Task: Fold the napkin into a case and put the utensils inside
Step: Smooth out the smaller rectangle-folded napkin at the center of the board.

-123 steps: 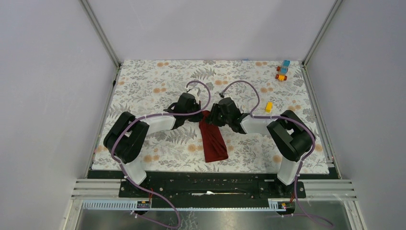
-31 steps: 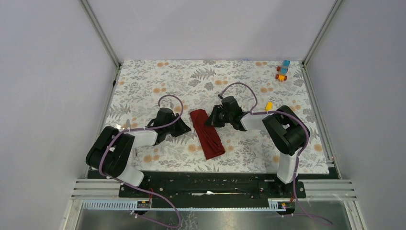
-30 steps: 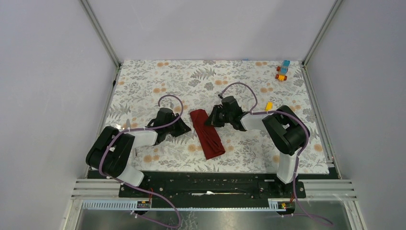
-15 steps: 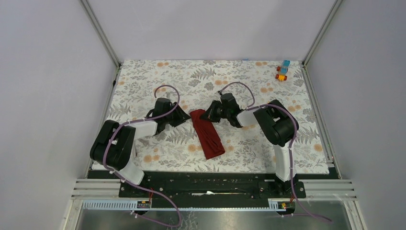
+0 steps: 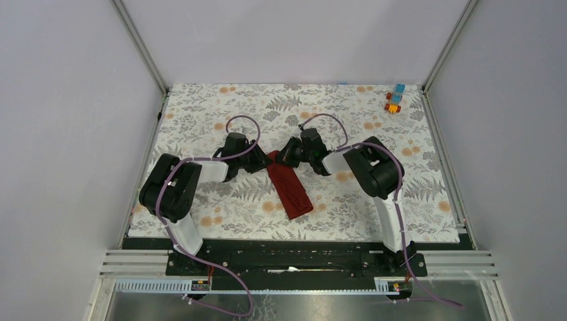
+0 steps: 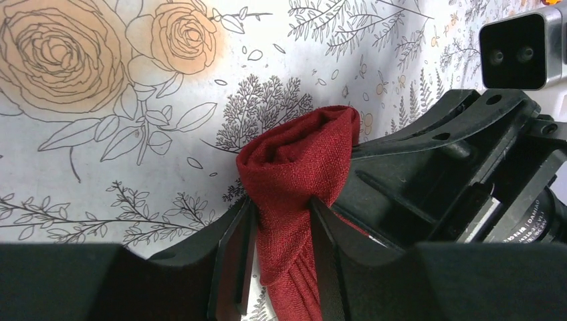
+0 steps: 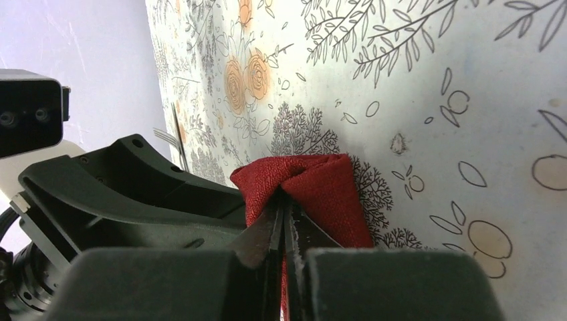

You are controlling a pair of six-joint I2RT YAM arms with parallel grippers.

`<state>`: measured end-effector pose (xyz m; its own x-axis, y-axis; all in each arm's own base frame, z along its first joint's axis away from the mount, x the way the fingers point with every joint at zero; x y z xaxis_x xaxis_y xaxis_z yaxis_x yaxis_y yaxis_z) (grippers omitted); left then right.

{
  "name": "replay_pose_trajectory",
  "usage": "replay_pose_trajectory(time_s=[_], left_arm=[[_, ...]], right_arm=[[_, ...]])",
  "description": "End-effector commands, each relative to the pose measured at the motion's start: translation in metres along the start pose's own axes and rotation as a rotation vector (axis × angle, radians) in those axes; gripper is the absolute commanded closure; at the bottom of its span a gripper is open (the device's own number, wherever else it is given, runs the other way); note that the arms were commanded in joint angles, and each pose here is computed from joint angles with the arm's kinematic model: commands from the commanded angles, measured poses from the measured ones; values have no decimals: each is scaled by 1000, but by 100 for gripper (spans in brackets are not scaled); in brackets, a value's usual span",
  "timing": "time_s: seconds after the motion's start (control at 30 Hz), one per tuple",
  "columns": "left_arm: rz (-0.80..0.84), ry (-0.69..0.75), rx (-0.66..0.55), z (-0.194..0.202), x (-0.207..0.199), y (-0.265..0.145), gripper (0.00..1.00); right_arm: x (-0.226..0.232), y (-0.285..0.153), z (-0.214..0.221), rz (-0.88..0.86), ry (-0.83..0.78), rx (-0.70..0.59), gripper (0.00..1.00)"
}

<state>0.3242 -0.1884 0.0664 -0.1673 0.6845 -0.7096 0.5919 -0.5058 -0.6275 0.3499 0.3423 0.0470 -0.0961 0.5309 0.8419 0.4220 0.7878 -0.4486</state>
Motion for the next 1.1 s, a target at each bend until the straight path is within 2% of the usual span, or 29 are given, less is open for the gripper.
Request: replay_pose_trajectory(time_s=[0.0,0.13,0.23,0.37,0.53,0.7,0.87,1.07], left_arm=[[19,56,8,5,-9,4,56],[13,47,-19,3,-3,-11,48],[16,51,-21,2,-1,-25,44],[37,45,-11,9,4,-43,41],[63,35,29,25,12,-56,41],[179,-19,187,56,10,-58,41],[218,-101,227,77,15,-56,40],[189,-141,237,94,21,-47,53]], right_arm=[[18,10,19,-72,3,20,94],[13,-6,19,-31,-39,45,86],[19,-33,19,38,-137,74,72],[26,-70,24,110,-293,138,55],[25,-108,38,158,-483,233,40],[19,-129,57,309,-752,289,32],[22,-132,70,508,-979,251,25],[24,-129,79,681,-1126,178,27]])
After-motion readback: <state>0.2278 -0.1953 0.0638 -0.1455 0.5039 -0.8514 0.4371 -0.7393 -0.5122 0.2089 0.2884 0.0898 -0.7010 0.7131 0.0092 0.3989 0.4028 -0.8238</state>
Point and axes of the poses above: each gripper's point midway between its finger pads, its own y axis out along the fingers, its own x axis along the line the jaws close on, z = x × y, the point moved 6 cm from there along -y, back along the fingers, and after that the axes turned 4 degrees about -y, right-handed, at the moved point
